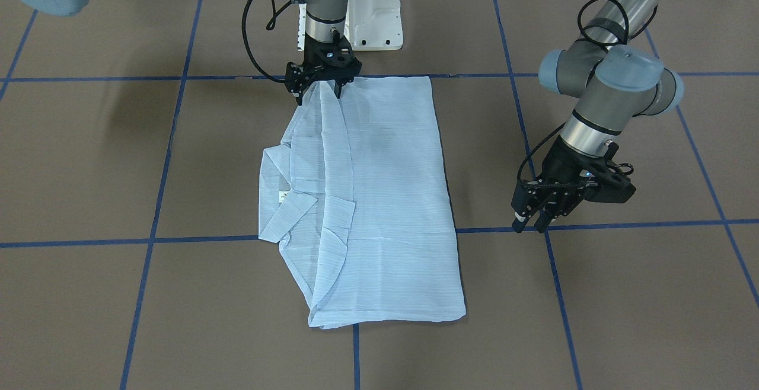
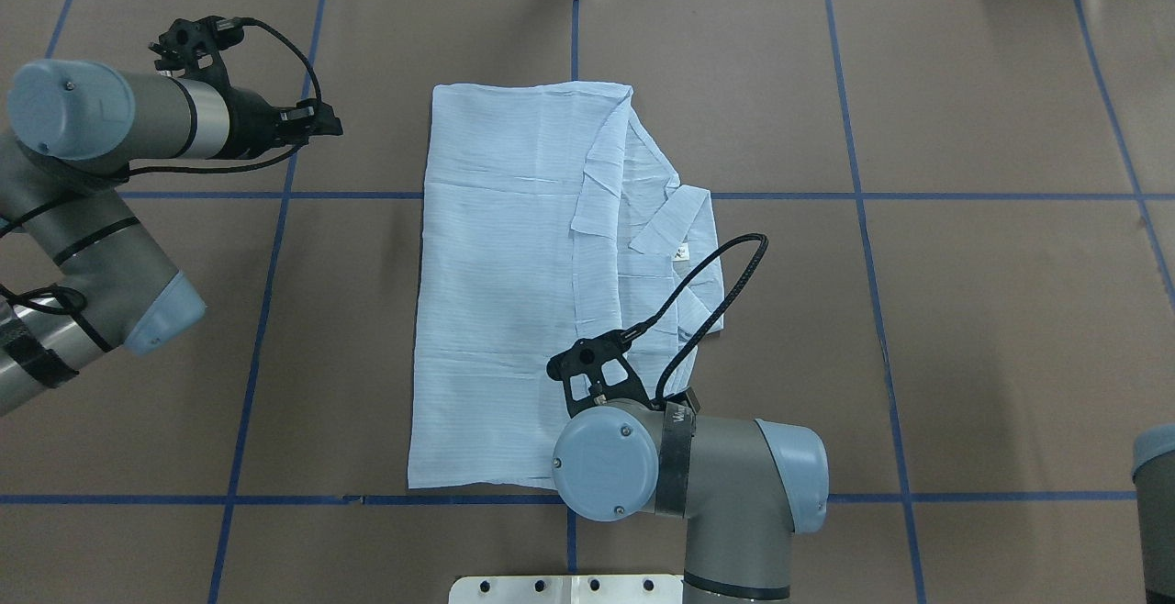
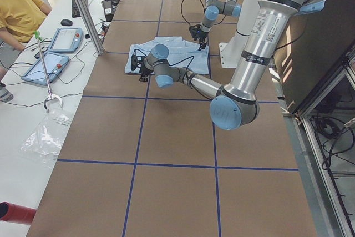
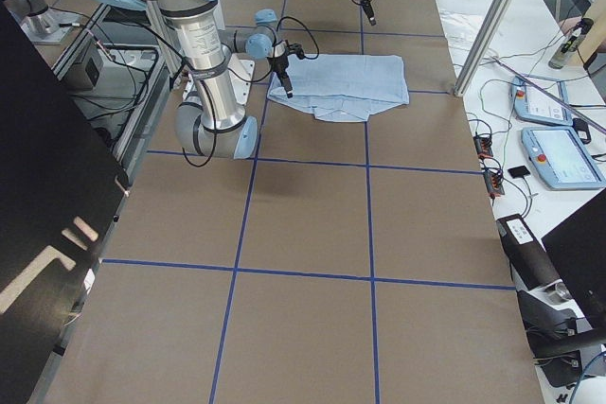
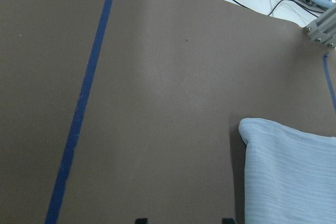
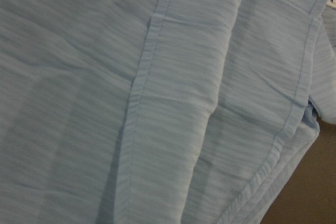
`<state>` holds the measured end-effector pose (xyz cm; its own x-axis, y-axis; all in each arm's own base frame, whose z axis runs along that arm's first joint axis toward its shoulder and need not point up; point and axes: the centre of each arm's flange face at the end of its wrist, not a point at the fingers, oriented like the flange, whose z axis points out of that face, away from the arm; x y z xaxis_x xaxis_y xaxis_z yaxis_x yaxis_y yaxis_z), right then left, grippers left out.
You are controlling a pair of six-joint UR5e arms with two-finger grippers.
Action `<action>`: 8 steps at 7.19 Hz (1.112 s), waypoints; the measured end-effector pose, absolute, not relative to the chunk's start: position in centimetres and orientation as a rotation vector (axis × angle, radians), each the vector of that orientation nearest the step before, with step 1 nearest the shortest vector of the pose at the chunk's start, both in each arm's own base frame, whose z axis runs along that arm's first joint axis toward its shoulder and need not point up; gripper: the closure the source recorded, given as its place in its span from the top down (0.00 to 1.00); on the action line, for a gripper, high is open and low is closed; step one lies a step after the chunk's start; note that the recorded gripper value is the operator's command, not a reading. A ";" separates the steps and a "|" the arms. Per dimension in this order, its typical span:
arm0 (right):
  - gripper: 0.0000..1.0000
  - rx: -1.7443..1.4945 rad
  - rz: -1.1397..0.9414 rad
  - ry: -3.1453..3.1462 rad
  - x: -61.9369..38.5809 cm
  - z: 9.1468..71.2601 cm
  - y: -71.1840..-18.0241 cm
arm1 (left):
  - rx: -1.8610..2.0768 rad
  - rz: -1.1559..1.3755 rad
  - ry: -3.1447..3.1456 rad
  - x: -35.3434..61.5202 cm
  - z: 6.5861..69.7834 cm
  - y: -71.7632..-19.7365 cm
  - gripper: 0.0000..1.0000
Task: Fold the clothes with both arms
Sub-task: 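Slide the right gripper along the shirt edge nearest the robot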
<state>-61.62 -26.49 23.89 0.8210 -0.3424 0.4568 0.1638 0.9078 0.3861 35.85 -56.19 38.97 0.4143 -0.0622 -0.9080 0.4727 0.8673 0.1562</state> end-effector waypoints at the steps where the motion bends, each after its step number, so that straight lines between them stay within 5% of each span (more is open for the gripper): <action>1: 1.00 0.342 -0.272 -0.533 -61.3 24.3 -27.5 | 0.425 -0.350 1.102 35.8 38.9 -56.2 0.58; 8: 1.00 0.315 -0.231 -0.503 -52.0 30.4 -31.1 | 0.427 -0.350 1.133 34.4 37.2 -56.2 0.58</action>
<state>-51.96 -31.08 30.38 0.8520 -0.2924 0.4343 0.1394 0.9263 0.3501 34.39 -56.25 37.18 0.3850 -0.0530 -0.9214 0.4763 0.8666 0.1492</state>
